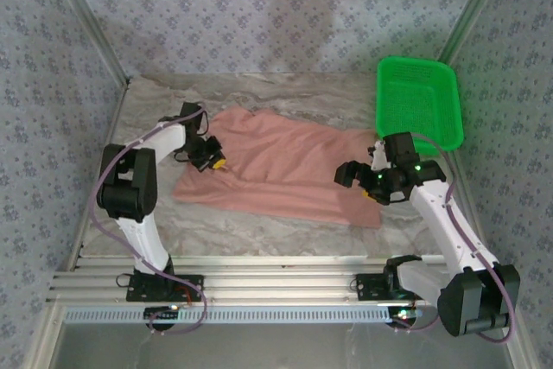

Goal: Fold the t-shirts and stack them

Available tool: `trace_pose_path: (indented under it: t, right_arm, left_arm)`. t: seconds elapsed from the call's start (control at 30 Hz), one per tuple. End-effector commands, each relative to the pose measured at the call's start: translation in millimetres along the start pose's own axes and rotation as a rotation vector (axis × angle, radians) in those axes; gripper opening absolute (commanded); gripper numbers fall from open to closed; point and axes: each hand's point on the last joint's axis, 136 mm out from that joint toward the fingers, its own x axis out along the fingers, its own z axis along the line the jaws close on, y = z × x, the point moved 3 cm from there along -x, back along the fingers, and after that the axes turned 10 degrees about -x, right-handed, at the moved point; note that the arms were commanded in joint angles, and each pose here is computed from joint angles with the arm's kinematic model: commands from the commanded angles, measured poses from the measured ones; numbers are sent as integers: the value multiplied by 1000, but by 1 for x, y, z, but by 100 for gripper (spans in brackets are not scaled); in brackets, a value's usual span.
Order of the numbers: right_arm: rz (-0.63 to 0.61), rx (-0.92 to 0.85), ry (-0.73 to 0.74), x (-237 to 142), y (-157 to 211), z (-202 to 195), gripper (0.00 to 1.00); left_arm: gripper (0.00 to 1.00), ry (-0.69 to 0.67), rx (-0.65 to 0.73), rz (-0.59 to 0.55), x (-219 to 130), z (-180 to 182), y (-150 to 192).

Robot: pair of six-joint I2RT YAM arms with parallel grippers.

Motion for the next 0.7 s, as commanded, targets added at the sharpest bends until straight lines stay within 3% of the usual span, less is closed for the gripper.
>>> trace_pose_path:
  t: [0.0,0.37,0.67]
  right_arm:
    - [-4,-19,9,-5,1,2,100]
    - [3,-11,5,-2,2,1,100]
    - [5,-6,3,-1,3,1,100]
  left_arm:
    - [6,-49,60,16,-1,-4,5]
    - [6,-80,109,35,12,-13,4]
    - [6,-20,104,10,7,-30,-2]
